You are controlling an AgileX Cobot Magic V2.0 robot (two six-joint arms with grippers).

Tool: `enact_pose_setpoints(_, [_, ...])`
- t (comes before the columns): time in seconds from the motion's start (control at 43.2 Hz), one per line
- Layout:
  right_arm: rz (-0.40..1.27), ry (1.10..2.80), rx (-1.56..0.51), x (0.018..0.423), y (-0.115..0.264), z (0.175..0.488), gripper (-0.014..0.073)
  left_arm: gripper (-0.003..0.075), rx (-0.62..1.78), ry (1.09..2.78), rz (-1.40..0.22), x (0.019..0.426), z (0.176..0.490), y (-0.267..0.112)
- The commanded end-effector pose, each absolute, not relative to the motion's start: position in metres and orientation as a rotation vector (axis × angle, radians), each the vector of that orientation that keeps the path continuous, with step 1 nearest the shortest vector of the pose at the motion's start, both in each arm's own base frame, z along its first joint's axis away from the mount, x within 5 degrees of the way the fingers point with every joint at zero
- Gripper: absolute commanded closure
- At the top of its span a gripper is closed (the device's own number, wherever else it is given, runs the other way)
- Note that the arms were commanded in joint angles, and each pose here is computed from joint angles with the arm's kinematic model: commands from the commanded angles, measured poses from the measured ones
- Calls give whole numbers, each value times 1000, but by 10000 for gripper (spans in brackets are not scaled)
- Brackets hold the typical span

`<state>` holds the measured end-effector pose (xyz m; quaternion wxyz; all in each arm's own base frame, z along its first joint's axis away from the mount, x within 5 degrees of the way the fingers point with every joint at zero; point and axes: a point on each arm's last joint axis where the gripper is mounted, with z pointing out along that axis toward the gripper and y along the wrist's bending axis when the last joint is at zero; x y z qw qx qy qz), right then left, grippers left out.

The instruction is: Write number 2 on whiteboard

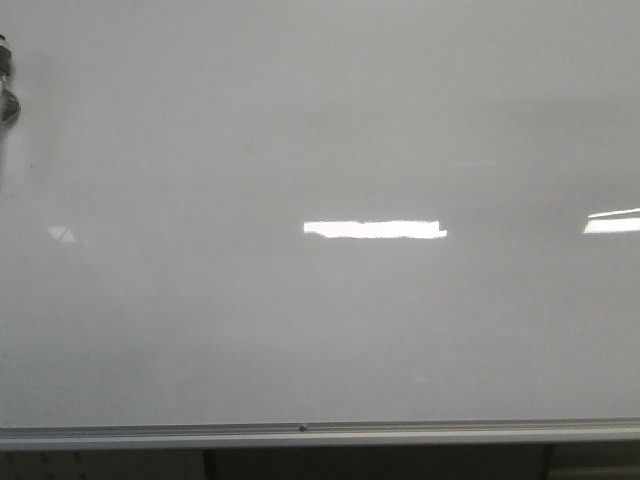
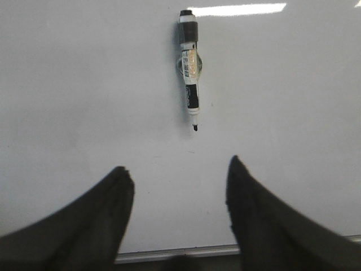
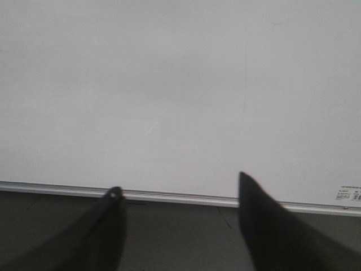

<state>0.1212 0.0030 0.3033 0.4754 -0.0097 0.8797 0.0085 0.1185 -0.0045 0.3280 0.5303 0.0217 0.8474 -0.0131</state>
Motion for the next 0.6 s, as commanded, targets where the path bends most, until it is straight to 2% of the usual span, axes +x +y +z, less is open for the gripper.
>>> enact_pose_setpoints(0.0, [-2, 2070, -35, 125, 2, 317, -41, 199, 64, 1965, -38, 126, 338, -6])
enact_pose_setpoints(0.209, [-2, 2071, -35, 125, 2, 317, -38, 206, 266, 2026, -14, 138, 329, -19])
enact_pose_setpoints(0.394, [-2, 2071, -35, 125, 2, 317, -38, 206, 80, 2150, 12, 161, 323, -12])
enact_pose_setpoints(0.579, [-2, 2071, -34, 125, 2, 317, -38, 206, 63, 2187, -22, 192, 321, -17])
